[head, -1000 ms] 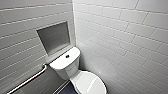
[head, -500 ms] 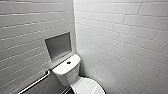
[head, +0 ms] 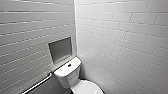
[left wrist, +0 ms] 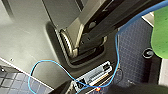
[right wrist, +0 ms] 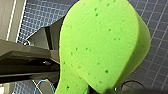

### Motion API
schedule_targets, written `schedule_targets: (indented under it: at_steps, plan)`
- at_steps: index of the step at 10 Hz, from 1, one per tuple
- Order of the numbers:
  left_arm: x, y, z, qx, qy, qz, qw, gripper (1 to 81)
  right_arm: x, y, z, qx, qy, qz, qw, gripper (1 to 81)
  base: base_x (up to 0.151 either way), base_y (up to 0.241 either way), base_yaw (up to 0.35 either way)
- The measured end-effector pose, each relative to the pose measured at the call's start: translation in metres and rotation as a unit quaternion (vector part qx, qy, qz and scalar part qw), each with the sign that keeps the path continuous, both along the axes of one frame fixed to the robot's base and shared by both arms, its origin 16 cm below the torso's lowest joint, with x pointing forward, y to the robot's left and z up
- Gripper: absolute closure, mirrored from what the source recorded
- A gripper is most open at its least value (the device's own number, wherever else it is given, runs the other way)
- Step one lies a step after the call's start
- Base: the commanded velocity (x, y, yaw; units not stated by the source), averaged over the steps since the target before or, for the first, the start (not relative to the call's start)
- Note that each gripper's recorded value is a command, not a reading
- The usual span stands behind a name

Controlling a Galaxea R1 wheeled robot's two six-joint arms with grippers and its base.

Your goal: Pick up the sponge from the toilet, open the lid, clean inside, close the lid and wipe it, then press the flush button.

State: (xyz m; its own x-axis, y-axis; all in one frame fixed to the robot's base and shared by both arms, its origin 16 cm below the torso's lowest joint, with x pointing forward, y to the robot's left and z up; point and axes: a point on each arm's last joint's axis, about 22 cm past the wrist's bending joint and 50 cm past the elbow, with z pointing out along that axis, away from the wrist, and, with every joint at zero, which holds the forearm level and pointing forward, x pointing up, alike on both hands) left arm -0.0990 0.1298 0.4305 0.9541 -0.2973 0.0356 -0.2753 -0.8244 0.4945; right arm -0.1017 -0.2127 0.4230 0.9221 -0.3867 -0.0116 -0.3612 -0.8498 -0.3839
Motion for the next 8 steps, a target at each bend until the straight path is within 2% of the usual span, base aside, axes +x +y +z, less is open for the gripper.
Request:
schedule_targets:
  at_steps: [4, 8]
  plan:
    - [-0.036, 0.0, 0.012, 0.0, 0.021, 0.0, 0.9998, 1.0, -0.039, 0.014, 0.008, 0.002, 0.044, 0.01, 0.999, 81.1, 0.0, 0.0, 0.0]
    - [-0.043, -0.001, 0.013, 0.0, 0.024, 0.0, 0.9997, 1.0, -0.043, 0.011, 0.008, -0.001, 0.046, 0.011, 0.9989, 81.1, 0.0, 0.0, 0.0]
